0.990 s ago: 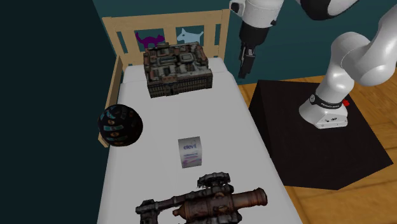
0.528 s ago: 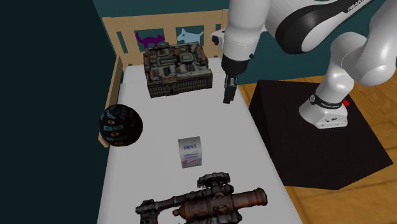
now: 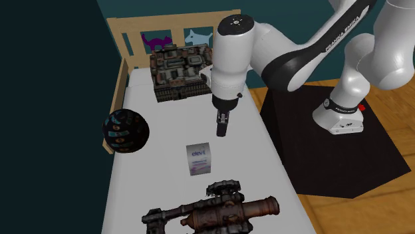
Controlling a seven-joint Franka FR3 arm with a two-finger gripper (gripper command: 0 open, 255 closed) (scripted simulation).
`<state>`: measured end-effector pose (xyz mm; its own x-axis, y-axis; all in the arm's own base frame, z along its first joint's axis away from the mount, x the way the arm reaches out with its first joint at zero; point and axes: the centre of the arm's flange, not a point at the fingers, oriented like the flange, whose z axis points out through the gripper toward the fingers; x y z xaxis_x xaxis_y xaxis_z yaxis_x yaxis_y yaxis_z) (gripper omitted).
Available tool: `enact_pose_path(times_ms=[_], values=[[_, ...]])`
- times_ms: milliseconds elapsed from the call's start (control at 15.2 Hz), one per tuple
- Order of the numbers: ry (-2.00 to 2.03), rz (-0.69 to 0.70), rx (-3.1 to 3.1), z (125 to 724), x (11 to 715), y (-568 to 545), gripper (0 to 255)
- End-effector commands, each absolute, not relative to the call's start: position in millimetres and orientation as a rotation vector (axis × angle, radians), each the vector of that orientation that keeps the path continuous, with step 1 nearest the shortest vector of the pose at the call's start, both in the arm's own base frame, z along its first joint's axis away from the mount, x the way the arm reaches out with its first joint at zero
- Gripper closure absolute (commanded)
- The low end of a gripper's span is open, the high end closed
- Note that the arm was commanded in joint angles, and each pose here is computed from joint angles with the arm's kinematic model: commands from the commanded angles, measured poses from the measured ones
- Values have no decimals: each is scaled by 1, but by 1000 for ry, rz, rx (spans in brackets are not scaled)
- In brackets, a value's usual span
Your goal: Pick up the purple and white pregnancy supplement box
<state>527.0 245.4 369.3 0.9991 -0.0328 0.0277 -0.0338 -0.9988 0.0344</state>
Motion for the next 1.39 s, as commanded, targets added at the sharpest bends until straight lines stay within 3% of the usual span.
enact_pose_path(times_ms=[0,990,1056,1320], values=[[-45,33,3112,353,538,261,0],[-24,10,3126,268,570,307,0],[-24,10,3126,268,571,307,255],[-24,10,3126,268,571,307,255]])
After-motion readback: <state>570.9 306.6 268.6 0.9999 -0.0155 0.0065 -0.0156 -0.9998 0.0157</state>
